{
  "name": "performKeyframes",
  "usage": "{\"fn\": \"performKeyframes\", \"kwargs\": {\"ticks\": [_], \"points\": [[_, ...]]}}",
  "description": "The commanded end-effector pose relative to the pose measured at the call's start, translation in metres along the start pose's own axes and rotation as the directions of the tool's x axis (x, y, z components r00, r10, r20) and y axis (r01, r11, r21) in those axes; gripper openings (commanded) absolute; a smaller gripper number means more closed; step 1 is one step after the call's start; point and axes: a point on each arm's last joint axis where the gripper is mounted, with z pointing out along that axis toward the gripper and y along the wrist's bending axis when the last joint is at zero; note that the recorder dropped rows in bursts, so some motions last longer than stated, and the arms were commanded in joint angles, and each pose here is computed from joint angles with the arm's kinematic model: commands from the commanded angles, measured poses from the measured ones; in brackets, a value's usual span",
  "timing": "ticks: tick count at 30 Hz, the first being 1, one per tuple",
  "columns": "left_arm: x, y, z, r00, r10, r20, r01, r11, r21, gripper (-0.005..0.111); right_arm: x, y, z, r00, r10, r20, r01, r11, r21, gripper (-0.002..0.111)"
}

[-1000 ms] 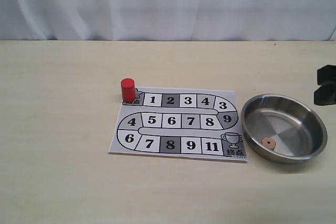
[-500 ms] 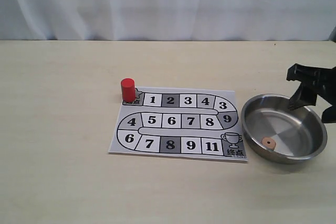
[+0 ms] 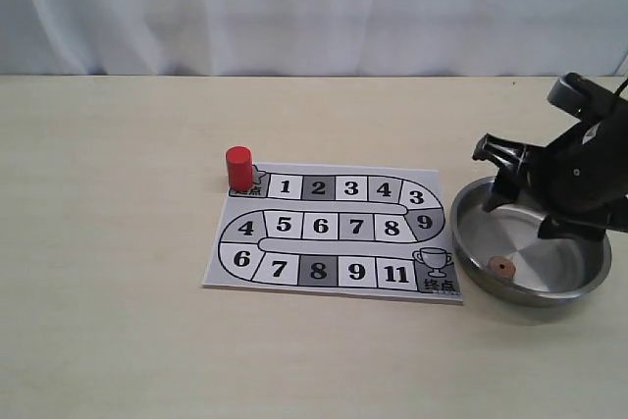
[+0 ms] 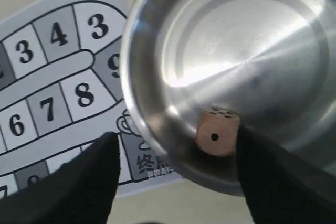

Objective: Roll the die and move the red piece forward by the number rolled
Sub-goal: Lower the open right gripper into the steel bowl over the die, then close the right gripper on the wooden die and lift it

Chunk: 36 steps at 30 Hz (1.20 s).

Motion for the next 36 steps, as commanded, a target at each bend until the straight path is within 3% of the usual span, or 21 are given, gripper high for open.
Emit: {"fn": "performKeyframes", "kwargs": {"ticks": [1, 8, 16, 36], "points": [[0.0, 0.0, 0.0, 1.0, 0.002, 0.009, -0.002, 1.0, 0.0, 0.0, 0.002, -0.006, 0.015, 0.997, 0.052, -0.049, -0.048, 0.996, 0.077, 0.061], [0.0, 0.0, 0.0, 1.0, 0.002, 0.009, -0.002, 1.0, 0.0, 0.0, 0.0, -0.012, 0.03, 0.993, 0.113, -0.037, -0.107, 0.984, 0.144, 0.061], [0.0, 0.0, 0.0, 1.0, 0.002, 0.009, -0.002, 1.0, 0.0, 0.0, -0.002, -0.009, 0.046, 0.988, 0.15, -0.021, -0.147, 0.983, 0.108, 0.061], [0.0, 0.0, 0.0, 1.0, 0.002, 0.009, -0.002, 1.0, 0.0, 0.0, 0.001, -0.013, 0.07, 0.986, 0.157, -0.056, -0.148, 0.979, 0.141, 0.061]]}}
